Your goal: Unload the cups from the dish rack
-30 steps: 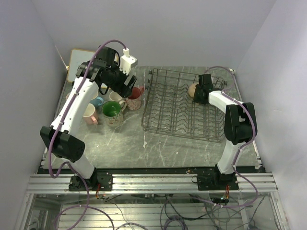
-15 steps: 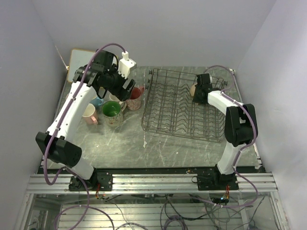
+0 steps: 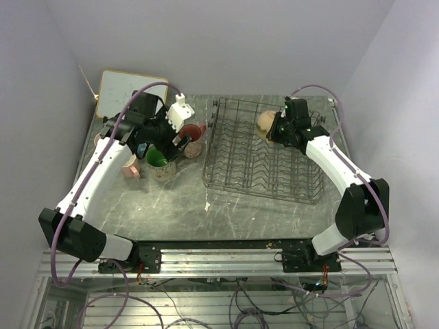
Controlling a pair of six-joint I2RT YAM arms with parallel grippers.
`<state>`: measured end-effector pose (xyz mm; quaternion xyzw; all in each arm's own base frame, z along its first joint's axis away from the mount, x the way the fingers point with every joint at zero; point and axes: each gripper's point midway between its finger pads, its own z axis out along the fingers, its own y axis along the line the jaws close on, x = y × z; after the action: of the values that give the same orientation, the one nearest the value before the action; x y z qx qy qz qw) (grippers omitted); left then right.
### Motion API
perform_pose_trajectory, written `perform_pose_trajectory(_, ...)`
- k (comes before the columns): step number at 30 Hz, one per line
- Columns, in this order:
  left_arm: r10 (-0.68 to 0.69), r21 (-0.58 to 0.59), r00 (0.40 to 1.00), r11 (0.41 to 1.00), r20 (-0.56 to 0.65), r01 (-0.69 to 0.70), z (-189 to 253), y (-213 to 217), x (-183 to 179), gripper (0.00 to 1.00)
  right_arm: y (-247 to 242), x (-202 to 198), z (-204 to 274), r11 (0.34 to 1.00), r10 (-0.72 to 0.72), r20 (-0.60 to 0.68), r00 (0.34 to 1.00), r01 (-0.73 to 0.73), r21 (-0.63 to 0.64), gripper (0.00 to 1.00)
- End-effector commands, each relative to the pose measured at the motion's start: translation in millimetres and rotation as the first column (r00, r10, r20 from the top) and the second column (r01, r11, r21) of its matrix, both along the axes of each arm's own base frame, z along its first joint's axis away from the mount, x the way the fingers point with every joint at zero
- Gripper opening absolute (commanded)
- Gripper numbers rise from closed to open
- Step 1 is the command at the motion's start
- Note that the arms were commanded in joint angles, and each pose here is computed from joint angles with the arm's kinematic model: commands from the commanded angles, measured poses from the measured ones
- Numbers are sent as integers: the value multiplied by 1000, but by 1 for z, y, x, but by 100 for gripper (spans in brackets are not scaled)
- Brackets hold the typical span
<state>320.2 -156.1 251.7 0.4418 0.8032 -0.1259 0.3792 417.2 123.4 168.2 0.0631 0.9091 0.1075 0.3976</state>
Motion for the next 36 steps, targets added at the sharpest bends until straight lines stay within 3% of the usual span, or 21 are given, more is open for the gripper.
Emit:
perform_pose_trajectory(1,-78,-32,990,996,120,82,12,-7,4,99,52,-18,42,955,113,69,991,-127,269,0)
perform_pose_trajectory(7,-183,72,938,983,294,170,13,1,3,98,127,-54,98,817,284,140,948,-316,483,0)
perform_pose_trajectory(11,-259,135,858,966,444,222,23,4,-4,98,167,-88,138,616,375,216,902,-416,669,0)
perform_pose_trajectory(16,-312,156,702,947,640,280,58,0,-25,98,203,-131,174,307,450,285,846,-446,840,0)
perform_pose_trajectory(19,-314,162,613,943,725,292,76,-2,-36,97,216,-149,187,205,482,310,819,-449,870,0)
perform_pose_trajectory(26,-287,169,466,945,837,280,110,1,-50,96,240,-183,218,42,527,374,763,-462,886,0)
perform_pose_trajectory(36,-247,139,413,952,877,274,138,3,-59,87,266,-217,226,-47,582,385,716,-443,895,0)
